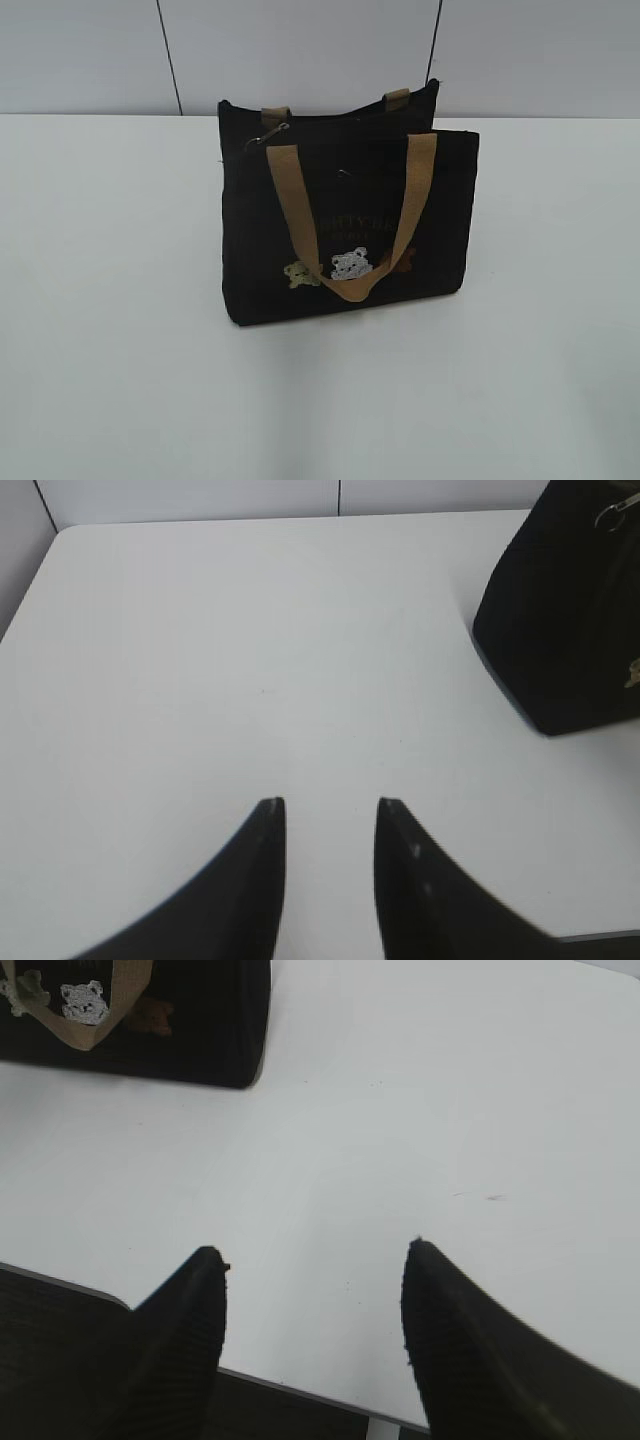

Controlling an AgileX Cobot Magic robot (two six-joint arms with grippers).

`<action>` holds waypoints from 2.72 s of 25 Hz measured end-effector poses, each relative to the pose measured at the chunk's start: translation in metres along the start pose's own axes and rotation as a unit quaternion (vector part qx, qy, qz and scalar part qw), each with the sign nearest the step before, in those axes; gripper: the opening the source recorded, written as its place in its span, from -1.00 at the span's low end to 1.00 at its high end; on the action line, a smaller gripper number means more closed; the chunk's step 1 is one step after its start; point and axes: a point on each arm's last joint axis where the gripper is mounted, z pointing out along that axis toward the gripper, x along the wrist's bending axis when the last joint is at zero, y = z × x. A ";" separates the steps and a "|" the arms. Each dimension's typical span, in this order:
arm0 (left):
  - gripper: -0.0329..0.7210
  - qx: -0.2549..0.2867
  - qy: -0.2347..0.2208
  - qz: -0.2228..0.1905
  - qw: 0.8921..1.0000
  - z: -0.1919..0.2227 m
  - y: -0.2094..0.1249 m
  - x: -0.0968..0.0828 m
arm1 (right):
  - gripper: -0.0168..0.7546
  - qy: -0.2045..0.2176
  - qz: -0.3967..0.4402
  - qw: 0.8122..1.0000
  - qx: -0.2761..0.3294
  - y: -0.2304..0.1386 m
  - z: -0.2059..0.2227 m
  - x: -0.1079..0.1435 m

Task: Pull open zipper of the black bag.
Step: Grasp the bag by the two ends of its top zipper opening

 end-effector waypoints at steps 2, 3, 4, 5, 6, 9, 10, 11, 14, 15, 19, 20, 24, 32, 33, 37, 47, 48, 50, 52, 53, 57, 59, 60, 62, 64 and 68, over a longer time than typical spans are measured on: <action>-0.31 0.000 0.000 0.000 1.000 0.000 0.000 0.000 | 0.16 0.000 0.000 1.000 0.000 0.000 0.000 0.000; -0.31 0.000 0.000 0.000 1.000 0.000 0.000 0.000 | 0.16 0.000 0.000 1.000 0.000 0.000 0.000 0.000; -0.31 0.000 0.000 0.000 1.000 0.000 0.000 0.000 | 0.16 0.000 0.000 1.000 0.000 0.000 0.000 0.000; -0.31 0.000 0.000 0.000 1.000 0.000 0.000 0.000 | 0.16 0.000 0.000 1.000 0.000 0.000 0.000 0.000; -0.31 0.000 0.000 0.000 1.000 0.000 0.000 0.000 | 0.16 0.000 0.000 1.000 0.000 0.000 0.000 0.000; -0.31 0.000 0.000 0.000 1.000 0.000 0.000 0.000 | 0.16 0.000 0.000 1.000 0.000 0.000 0.000 0.000; -0.31 0.000 0.000 0.000 1.000 0.000 0.000 0.000 | 0.16 0.000 0.000 1.000 0.000 0.000 0.000 0.000; -0.31 0.000 0.000 0.000 1.000 0.000 0.000 0.000 | 0.16 0.000 0.000 1.000 0.000 0.000 0.000 0.000; -0.31 0.000 0.000 0.000 1.000 0.000 0.000 0.000 | 0.16 0.000 0.000 1.000 0.000 0.000 0.000 0.000; -0.31 0.000 0.000 0.000 1.000 0.000 0.000 0.000 | 0.16 0.000 0.000 1.000 0.000 0.000 0.000 0.000; -0.31 0.000 0.000 0.000 1.000 0.000 0.000 0.000 | 0.16 0.000 0.000 1.000 0.000 0.000 0.000 0.000; -0.31 0.000 0.000 0.000 1.000 0.000 0.000 0.000 | 0.16 0.000 0.000 1.000 0.000 0.000 0.000 0.000; -0.31 0.000 0.000 0.000 1.000 0.000 0.000 0.000 | 0.16 0.000 0.000 1.000 0.000 0.000 0.000 0.000; -0.20 0.000 0.000 0.000 1.000 0.000 0.000 0.000 | 0.16 0.000 0.000 1.000 0.002 0.000 0.001 0.000; -0.11 0.000 0.000 0.000 1.000 0.000 0.000 0.000 | 0.16 0.002 0.002 1.000 0.010 0.002 0.002 -0.001; 0.21 0.000 0.000 0.000 1.000 0.000 0.000 0.000 | 0.16 0.009 0.009 0.999 0.039 0.016 0.012 -0.007; 0.29 0.008 0.003 0.027 1.000 0.024 0.061 0.004 | 0.16 0.021 -0.026 0.998 0.061 0.107 0.032 -0.032; 0.29 0.019 0.001 0.042 0.999 0.034 0.069 0.005 | 0.16 0.024 -0.032 0.997 0.060 0.118 0.034 -0.035; 0.29 0.024 -0.007 0.073 0.997 0.055 0.084 0.005 | 0.16 0.037 -0.046 0.996 0.072 0.138 0.043 -0.040; 0.29 0.024 -0.027 0.099 0.994 0.078 0.098 0.004 | 0.16 0.056 -0.066 0.993 0.083 0.159 0.052 -0.045; 0.29 0.025 -0.042 0.112 0.993 0.091 0.105 0.002 | 0.16 0.069 -0.074 0.991 0.090 0.170 0.060 -0.047; 0.29 0.043 -0.117 0.161 0.979 0.146 0.131 -0.007 | 0.16 0.127 -0.104 0.979 0.122 0.205 0.097 -0.056; 0.29 0.040 -0.153 0.183 0.970 0.167 0.143 -0.011 | 0.16 0.145 -0.126 0.974 0.122 0.224 0.108 -0.057; 0.29 0.038 -0.174 0.195 0.965 0.178 0.150 -0.014 | 0.16 0.156 -0.138 0.970 0.125 0.233 0.115 -0.056; 0.29 0.044 -0.215 0.223 0.950 0.202 0.158 -0.018 | 0.16 0.180 -0.158 0.962 0.128 0.249 0.130 -0.052; 0.29 0.055 -0.259 0.240 0.934 0.224 0.164 -0.022 | 0.16 0.196 -0.172 0.957 0.127 0.264 0.150 -0.048; 0.29 0.071 -0.320 0.270 0.906 0.270 0.168 -0.027 | 0.16 0.227 -0.209 0.945 0.112 0.291 0.184 -0.029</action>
